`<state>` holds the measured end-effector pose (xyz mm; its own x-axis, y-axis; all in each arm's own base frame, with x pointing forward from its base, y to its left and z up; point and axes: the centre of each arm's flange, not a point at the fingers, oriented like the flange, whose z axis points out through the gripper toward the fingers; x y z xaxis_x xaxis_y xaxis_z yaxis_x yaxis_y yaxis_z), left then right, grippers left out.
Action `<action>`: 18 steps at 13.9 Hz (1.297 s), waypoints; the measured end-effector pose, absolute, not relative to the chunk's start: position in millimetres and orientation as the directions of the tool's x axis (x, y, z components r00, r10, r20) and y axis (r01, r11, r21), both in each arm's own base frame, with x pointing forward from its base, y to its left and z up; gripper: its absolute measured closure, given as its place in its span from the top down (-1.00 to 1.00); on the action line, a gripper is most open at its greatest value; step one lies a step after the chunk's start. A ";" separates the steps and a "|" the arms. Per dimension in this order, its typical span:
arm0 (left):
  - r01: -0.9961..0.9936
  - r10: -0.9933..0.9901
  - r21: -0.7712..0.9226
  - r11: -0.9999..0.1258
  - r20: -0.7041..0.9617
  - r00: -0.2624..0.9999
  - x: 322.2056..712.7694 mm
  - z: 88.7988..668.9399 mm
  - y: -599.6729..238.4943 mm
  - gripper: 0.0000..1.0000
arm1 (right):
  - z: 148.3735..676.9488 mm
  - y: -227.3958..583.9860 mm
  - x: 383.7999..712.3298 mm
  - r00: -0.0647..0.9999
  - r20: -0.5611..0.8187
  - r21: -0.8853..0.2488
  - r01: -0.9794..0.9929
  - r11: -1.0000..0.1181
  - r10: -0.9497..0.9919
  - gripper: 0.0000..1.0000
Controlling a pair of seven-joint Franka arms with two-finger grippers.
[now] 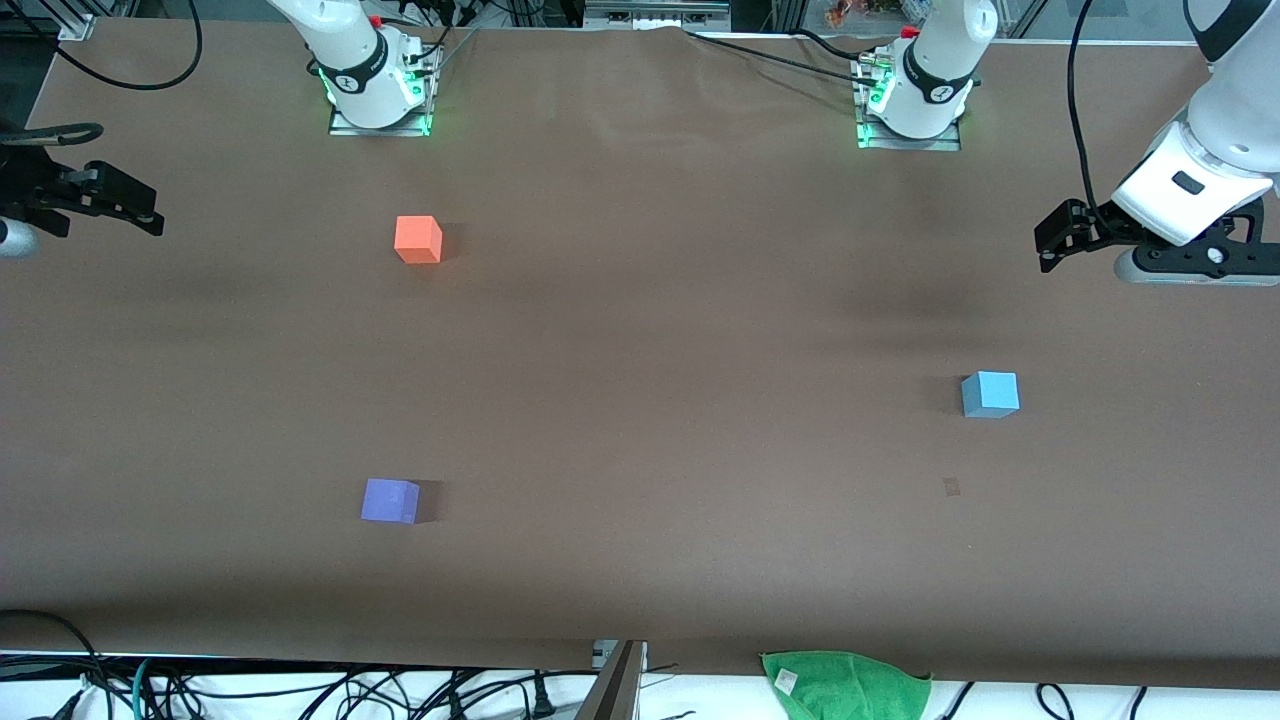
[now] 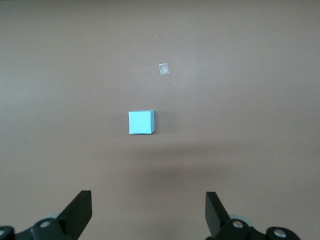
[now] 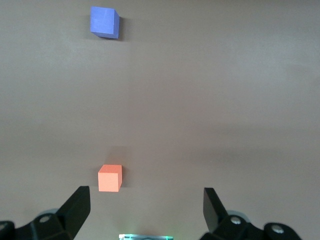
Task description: Place blue block between orange and purple blocks
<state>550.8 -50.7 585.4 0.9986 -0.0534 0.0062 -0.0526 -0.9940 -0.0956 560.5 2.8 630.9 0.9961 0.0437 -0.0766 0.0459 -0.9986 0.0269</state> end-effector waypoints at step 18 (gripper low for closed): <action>-0.052 -0.051 -0.094 -0.994 -0.009 0.999 554.7 577.4 -48.8 1.00 | 630.9 2.7 560.5 0.996 -0.077 0.027 0.046 -0.999 0.044 1.00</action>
